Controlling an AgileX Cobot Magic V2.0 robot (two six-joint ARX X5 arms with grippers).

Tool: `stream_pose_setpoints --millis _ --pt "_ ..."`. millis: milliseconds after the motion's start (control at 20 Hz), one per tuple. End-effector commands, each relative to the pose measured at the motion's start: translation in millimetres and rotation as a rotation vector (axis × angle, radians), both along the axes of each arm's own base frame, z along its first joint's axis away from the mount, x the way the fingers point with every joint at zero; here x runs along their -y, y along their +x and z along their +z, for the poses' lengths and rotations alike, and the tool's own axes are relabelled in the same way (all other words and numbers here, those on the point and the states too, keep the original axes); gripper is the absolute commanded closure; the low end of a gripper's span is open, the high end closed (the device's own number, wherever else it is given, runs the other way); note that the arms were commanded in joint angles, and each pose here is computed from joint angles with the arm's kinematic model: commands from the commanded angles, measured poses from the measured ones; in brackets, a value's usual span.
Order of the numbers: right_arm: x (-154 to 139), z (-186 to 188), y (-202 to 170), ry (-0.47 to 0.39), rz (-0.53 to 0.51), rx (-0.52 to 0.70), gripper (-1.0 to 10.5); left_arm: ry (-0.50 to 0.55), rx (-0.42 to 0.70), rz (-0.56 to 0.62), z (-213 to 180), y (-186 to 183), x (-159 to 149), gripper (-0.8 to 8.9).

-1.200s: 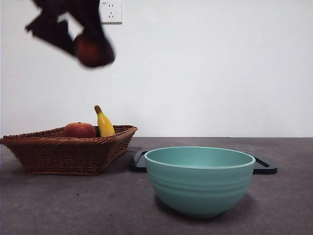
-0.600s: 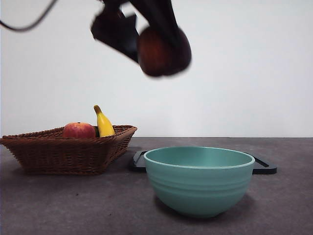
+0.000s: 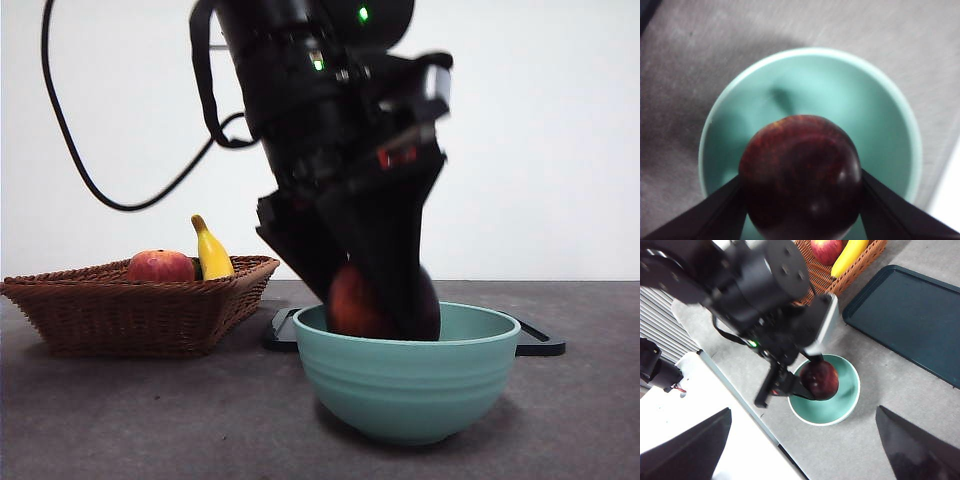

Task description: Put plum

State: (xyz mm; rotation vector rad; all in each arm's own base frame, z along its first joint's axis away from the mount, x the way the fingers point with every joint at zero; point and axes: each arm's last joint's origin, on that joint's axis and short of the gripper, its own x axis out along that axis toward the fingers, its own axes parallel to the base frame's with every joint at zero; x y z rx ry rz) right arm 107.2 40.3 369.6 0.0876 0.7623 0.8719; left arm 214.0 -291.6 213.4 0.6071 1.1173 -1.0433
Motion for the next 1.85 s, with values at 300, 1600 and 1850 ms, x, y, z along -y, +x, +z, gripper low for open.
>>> stream_pose_setpoints --millis 300,1600,1850 --pt "-1 5 1 0.007 -0.003 0.01 4.8 0.006 0.025 -0.069 -19 0 19 5.74" --pt "-1 5 1 0.007 -0.003 0.01 4.8 -0.402 0.35 0.248 181 0 -100 4.3" --pt "0 4 1 -0.006 -0.016 0.014 4.8 -0.475 0.451 0.401 220 -36 -180 4.3"
